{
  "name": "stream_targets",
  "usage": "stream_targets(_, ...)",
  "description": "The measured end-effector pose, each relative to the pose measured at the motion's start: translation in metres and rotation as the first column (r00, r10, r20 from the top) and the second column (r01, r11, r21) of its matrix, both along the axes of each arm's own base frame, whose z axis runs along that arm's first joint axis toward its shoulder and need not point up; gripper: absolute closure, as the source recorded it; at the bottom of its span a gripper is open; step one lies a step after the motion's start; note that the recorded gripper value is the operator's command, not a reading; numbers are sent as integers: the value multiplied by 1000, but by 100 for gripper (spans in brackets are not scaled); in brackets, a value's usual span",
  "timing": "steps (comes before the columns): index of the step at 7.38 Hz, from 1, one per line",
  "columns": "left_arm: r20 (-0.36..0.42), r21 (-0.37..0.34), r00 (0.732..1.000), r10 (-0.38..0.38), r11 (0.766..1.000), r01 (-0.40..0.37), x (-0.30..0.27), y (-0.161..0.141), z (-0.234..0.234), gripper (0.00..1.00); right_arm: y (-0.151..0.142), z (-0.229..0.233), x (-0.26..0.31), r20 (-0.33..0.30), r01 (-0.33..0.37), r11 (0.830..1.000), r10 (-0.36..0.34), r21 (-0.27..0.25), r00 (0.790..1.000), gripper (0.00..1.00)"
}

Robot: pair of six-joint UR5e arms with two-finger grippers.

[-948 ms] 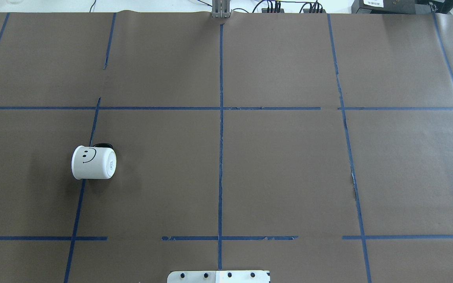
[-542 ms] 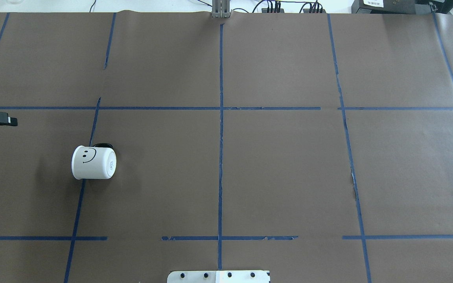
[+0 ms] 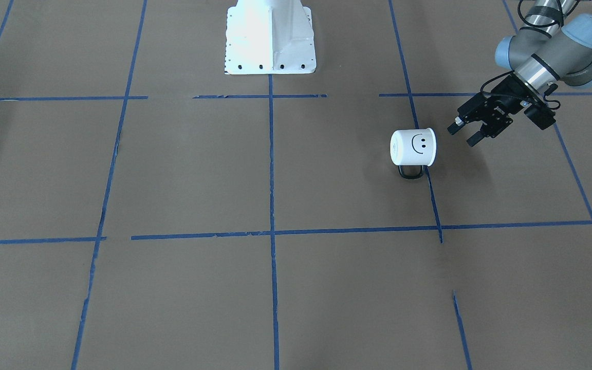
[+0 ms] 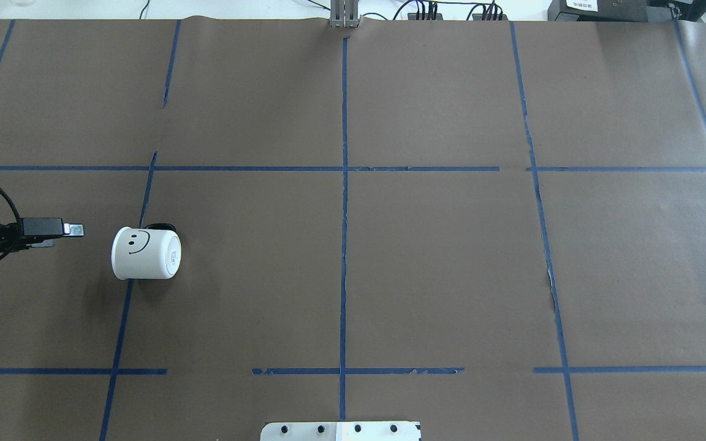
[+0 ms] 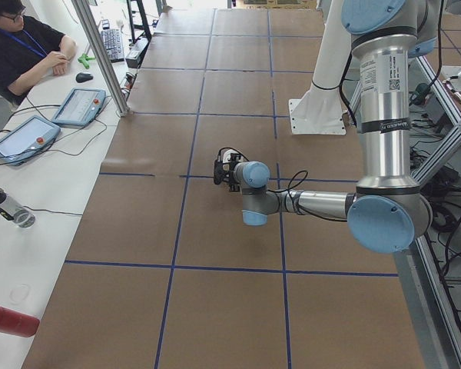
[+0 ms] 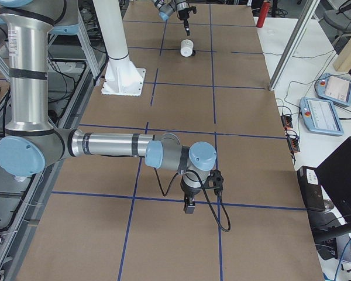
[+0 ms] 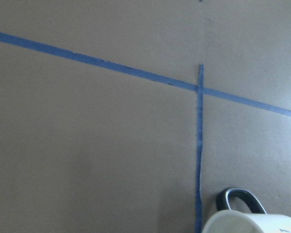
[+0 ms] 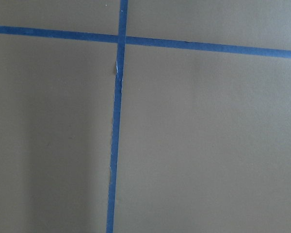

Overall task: Flip mug
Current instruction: 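Reach the left gripper toward the open rim of the white smiley mug, then close the left gripper on the mug rim and lift it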

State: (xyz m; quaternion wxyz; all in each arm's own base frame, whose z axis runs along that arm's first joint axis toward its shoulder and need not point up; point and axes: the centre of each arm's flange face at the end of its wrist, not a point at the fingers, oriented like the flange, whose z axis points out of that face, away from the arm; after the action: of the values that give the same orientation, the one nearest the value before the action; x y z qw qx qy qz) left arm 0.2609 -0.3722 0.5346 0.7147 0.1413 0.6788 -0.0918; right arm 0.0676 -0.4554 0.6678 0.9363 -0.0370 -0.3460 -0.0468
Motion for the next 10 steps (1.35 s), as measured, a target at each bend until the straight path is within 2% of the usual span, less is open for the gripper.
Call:
stream_targets(2, -110, 66, 994, 13, 998, -5, 18, -7, -10, 0, 0, 0, 0, 0, 0, 1000, 0, 0, 1000, 0)
stream_targets(6, -150, 92, 986, 72, 994, -58, 53, -2, -7, 1, 0, 0, 0, 0, 0, 1000, 0, 0, 1000, 0)
stream_targets(7, -160, 101, 983, 84, 993, -69, 62, -2, -14, 6, 0, 0, 0, 0, 0, 1000, 0, 0, 1000, 0)
stream_targets(8, -167, 107, 982, 93, 991, -76, 68, -2, -18, 38, 0, 0, 0, 0, 0, 1000, 0, 0, 1000, 0)
stream_targets(9, -171, 110, 980, 99, 991, -81, 72, -2, -21, 99, 0, 0, 0, 0, 0, 1000, 0, 0, 1000, 0)
stream_targets(10, -173, 115, 978, 115, 989, -96, 73, 0, -22, 100, 0, 0, 0, 0, 0, 1000, 0, 0, 1000, 0)
